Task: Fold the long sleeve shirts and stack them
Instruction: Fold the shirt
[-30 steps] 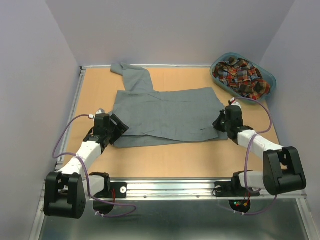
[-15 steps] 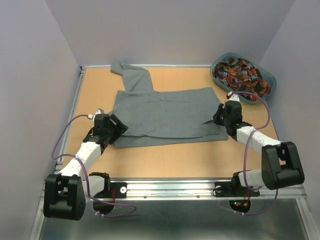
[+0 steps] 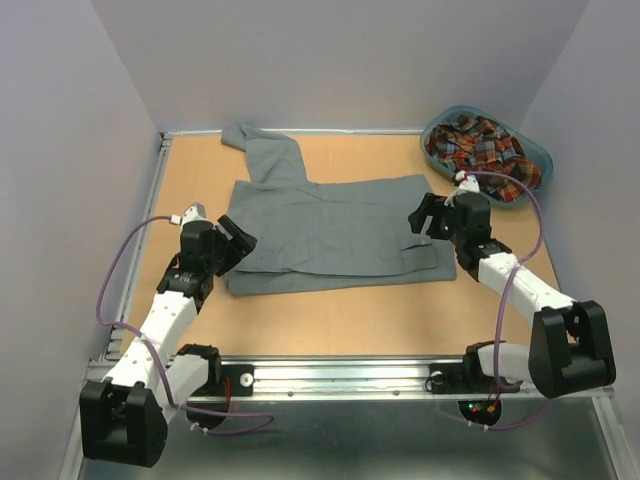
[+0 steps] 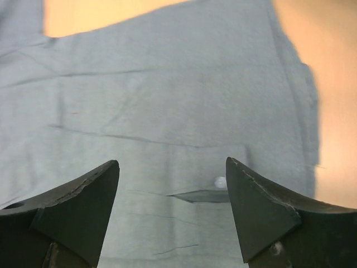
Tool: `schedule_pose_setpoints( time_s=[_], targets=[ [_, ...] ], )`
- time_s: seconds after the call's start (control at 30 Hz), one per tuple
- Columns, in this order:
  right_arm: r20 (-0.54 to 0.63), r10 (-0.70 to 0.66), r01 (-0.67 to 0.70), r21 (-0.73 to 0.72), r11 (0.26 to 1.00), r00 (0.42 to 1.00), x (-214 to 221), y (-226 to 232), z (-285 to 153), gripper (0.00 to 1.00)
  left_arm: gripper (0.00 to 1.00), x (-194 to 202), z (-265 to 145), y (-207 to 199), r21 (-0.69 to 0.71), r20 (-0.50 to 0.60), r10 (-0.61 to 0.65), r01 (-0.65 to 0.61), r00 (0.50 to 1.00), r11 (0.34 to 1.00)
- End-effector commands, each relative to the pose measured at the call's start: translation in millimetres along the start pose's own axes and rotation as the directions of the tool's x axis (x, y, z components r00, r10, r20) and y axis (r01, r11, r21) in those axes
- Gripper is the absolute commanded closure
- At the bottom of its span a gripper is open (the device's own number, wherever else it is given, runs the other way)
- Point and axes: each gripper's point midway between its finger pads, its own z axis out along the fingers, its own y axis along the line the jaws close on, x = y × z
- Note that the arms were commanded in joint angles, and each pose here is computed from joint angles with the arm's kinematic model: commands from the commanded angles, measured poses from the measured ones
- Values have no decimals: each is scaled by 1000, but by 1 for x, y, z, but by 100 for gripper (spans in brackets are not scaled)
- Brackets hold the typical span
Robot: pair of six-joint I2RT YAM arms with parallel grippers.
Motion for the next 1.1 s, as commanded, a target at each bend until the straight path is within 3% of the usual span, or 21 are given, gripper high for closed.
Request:
schedule_pose_setpoints(
  time_s=[0.0, 0.17, 0.27, 0.4, 0.63, 0.83, 1.07],
  targets=[
    [37, 29, -18, -258, 966, 999, -29, 74, -17, 19, 18, -20, -16, -50, 133, 47, 50, -56, 998, 990],
    [-35, 54, -64, -427, 902, 998, -7, 141, -19, 23, 24, 9, -6, -81, 201, -27, 59, -52, 998, 978],
    [-112, 107, -151, -525, 838, 988, 17, 178, -16, 28, 40, 31, 13, -80, 173, -82, 69, -54, 994, 984],
    [-198, 72, -171, -543, 822, 978, 61, 192, -3, 36, 55, 48, 31, -62, 104, -121, 63, -50, 991, 993],
    [-298, 78, -213, -456, 864, 951, 118, 162, 10, 47, 67, 70, 47, -9, -67, -134, 8, -18, 991, 998],
    [-360, 92, -231, -365, 902, 928, 154, 133, 7, 52, 68, 84, 51, 28, -176, -159, -55, 27, 986, 984],
    [-354, 206, -306, -254, 918, 912, 146, 103, 10, 55, 68, 62, 42, 54, -230, -80, -131, 110, 988, 967]
  ],
)
